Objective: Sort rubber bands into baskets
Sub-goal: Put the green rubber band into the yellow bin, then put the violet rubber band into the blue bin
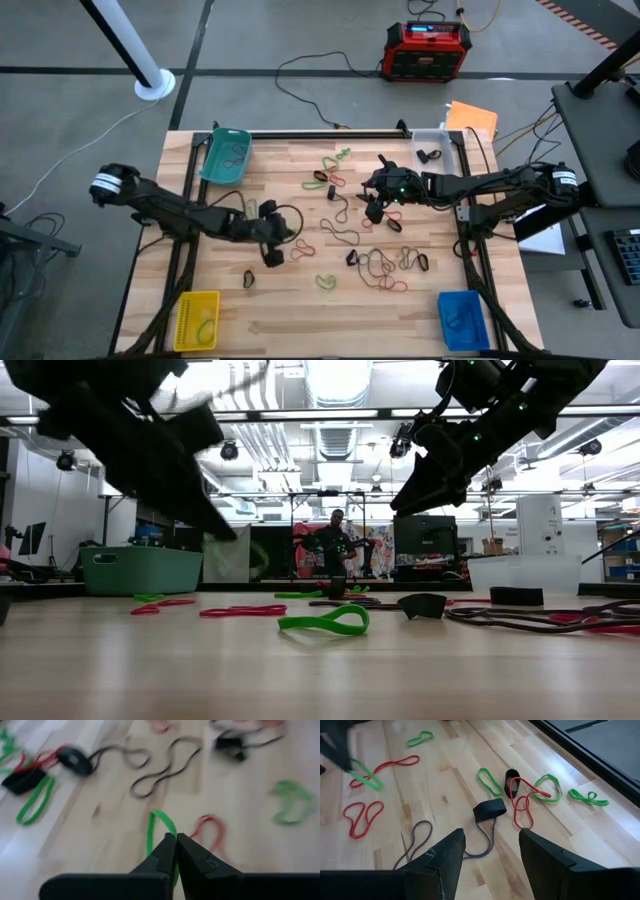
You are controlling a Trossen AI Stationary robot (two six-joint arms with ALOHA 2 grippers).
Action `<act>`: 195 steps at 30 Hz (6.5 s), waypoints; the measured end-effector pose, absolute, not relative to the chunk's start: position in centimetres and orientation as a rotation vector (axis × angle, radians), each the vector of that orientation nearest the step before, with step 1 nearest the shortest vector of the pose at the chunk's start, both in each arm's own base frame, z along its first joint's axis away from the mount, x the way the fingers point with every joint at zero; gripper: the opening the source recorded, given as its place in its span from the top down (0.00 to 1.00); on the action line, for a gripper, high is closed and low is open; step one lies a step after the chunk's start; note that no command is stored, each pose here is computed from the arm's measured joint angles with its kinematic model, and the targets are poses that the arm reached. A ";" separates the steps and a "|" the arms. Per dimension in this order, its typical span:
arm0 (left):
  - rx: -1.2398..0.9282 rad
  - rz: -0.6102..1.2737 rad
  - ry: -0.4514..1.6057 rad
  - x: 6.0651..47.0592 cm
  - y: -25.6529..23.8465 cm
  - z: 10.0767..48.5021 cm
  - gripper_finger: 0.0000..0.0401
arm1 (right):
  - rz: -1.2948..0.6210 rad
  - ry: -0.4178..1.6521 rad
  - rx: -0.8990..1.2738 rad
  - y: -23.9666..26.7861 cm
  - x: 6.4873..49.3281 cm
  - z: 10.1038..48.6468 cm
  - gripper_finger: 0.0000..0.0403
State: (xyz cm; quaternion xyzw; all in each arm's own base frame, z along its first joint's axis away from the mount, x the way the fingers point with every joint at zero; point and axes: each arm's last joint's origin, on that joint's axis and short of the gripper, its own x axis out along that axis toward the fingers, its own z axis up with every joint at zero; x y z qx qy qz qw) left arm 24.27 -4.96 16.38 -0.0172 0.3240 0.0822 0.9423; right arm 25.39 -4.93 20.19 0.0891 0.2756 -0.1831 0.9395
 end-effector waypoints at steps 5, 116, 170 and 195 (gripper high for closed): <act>-0.068 0.077 0.571 23.1 -6.9 18.7 1.00 | -0.374 0.563 0.182 -4.9 25.4 20.2 0.55; 0.099 0.148 0.303 20.3 -6.2 21.0 0.91 | -0.308 0.502 0.234 -2.8 26.6 22.2 0.66; 0.096 0.314 0.494 23.7 6.5 22.0 0.90 | -0.241 0.948 0.035 3.4 35.6 15.6 0.57; 0.082 0.320 0.465 23.8 6.5 22.2 0.90 | -0.220 1.081 0.017 3.4 36.4 7.9 0.74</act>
